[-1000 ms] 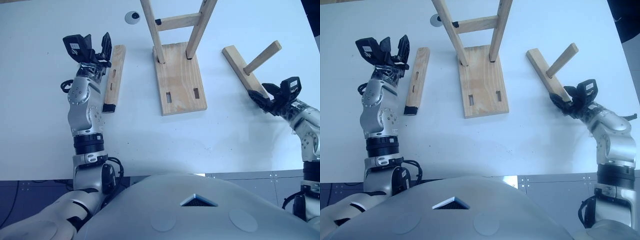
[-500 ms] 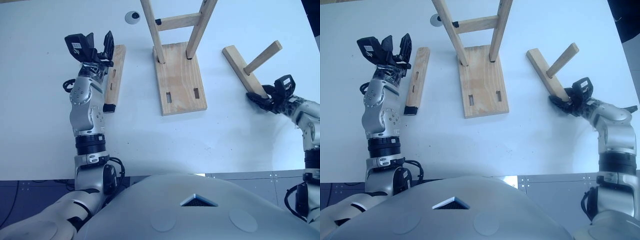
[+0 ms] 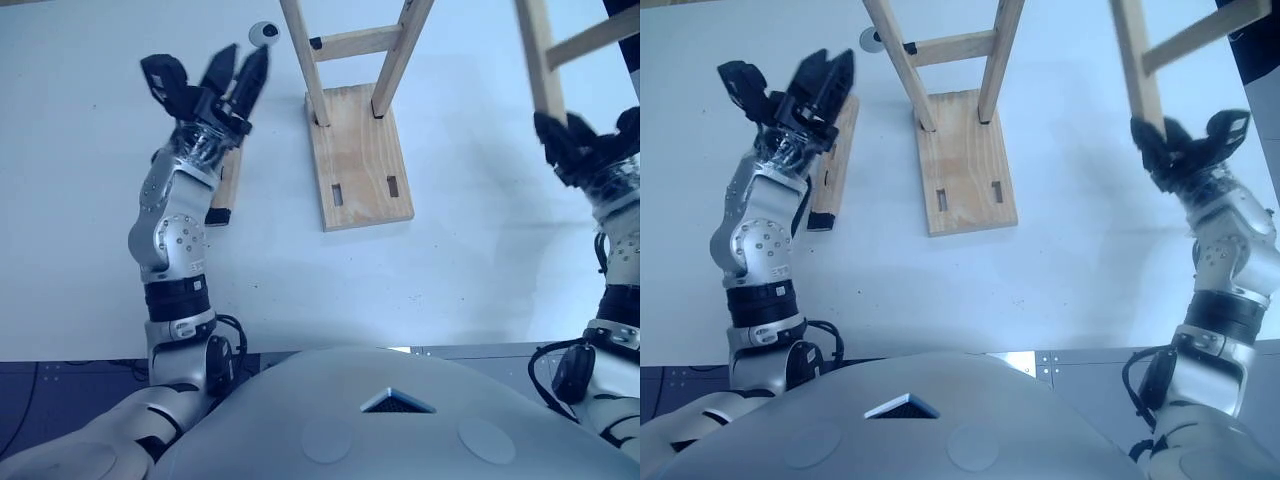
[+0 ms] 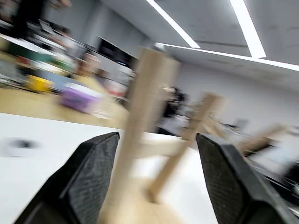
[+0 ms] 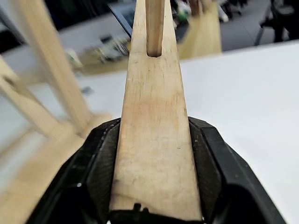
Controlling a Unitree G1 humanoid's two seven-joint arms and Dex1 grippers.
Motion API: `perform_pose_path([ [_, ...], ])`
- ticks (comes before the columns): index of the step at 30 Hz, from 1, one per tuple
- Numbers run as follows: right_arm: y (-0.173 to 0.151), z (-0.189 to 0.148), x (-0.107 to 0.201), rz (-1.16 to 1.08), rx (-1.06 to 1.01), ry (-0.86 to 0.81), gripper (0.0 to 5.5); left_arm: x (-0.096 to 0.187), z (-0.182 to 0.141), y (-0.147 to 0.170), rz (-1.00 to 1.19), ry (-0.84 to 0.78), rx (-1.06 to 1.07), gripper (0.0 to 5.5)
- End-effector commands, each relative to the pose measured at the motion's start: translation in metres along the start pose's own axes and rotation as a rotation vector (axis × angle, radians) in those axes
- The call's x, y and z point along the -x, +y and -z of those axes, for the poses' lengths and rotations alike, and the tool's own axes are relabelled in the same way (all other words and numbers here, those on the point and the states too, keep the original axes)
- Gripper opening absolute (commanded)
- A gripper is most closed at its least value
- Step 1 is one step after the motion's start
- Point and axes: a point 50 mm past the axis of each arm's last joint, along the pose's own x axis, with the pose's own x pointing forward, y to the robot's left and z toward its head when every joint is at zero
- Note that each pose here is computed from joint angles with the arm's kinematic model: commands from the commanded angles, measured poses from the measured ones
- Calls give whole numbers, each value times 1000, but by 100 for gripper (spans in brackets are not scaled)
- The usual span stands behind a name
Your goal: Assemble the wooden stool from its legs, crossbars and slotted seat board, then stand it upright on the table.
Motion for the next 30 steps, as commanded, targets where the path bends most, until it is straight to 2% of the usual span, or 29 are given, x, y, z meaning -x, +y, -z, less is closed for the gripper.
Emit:
perform_pose_path([
  [1, 49, -47, -13, -355, -109, -128, 203, -1, 3, -35, 277, 118, 141, 300],
  [6, 89, -61, -14, -612, -143, -14, 203, -28, 3, -55, 432, 112, 234, 372],
  [8, 98, -61, -15, -671, -164, 25, 203, -38, -1, -63, 481, 87, 287, 405],
  [11, 110, -53, -14, -744, -196, 90, 203, -52, -10, -74, 543, 38, 354, 425],
  [28, 128, -33, -7, -831, -254, 189, 203, -75, -19, -98, 614, -43, 378, 427],
  [30, 130, -33, -7, -836, -257, 184, 203, -73, -17, -97, 620, -31, 390, 388],
])
